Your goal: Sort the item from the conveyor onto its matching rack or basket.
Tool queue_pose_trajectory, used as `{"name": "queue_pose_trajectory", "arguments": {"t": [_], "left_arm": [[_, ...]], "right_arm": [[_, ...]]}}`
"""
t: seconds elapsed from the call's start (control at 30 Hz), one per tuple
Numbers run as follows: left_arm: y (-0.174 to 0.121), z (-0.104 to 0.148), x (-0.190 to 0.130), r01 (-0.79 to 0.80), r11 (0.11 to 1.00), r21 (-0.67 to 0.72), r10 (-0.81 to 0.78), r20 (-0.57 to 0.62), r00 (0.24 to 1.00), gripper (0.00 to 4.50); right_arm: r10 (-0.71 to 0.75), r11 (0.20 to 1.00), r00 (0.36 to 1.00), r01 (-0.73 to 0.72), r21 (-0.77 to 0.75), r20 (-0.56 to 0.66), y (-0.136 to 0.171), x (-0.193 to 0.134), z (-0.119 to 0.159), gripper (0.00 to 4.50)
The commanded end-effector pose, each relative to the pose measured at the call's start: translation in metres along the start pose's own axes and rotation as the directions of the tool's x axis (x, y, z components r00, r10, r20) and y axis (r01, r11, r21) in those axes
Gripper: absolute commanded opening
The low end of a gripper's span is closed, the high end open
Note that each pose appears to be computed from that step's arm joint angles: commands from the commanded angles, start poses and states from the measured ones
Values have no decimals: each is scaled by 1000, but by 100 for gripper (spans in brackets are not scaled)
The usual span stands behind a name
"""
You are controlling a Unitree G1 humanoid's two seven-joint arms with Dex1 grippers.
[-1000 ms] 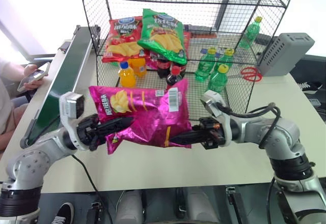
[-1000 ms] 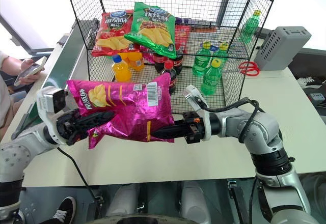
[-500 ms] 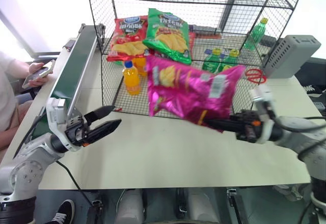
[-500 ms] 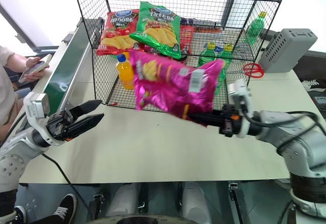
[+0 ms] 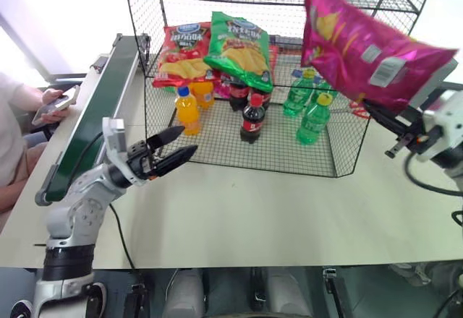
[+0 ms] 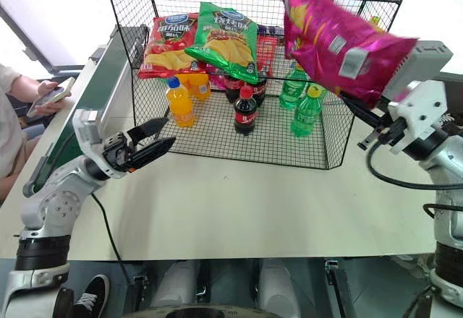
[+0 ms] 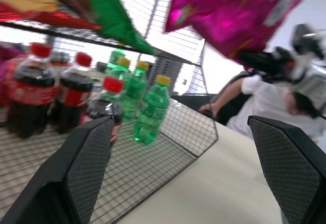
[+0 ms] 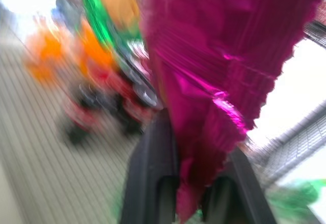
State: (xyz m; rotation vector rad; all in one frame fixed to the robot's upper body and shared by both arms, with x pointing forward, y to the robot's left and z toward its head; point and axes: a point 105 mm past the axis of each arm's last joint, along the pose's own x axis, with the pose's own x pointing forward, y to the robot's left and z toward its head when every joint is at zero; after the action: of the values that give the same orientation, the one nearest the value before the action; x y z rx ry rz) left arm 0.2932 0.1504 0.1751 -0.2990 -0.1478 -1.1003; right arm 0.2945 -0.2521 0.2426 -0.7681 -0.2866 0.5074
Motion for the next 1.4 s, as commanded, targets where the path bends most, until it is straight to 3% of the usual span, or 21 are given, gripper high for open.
{"name": "queue_pose_trajectory", "arguments": {"t": [0.03,0.23,0.37,0.53,0.9,1.2,1.23,1.4], "left_arm": [[-1,2,14,15,997,72,-16,14,1000,448],[-11,0,31,32,990,138,-37,29,999,448],[-21,-3,35,55,989,137,-62,46,997,448],[-29,9,46,13,983,182,-43,163,986,448],[-40,1,61,6,983,182,-40,186,982,448],[-39,1,58,-18,980,196,-20,190,982,448],[-39,0,58,-17,981,193,-20,189,982,450],[-40,-3,58,-16,981,193,-20,180,984,450]], "right_arm": [[-57,986,998,55,-160,-4,-12,6,-5,0],[-205,913,978,185,-362,-18,-36,17,-14,0],[-194,848,980,140,-510,-53,-34,26,-20,0],[-262,796,963,180,-578,-61,-38,45,-21,0],[-429,695,894,238,-679,-125,-59,84,-36,0],[-428,790,892,294,-538,-142,-53,97,-36,0],[-432,790,891,300,-534,-141,-53,97,-36,101],[-420,798,897,293,-526,-137,-51,99,-31,327]]}}
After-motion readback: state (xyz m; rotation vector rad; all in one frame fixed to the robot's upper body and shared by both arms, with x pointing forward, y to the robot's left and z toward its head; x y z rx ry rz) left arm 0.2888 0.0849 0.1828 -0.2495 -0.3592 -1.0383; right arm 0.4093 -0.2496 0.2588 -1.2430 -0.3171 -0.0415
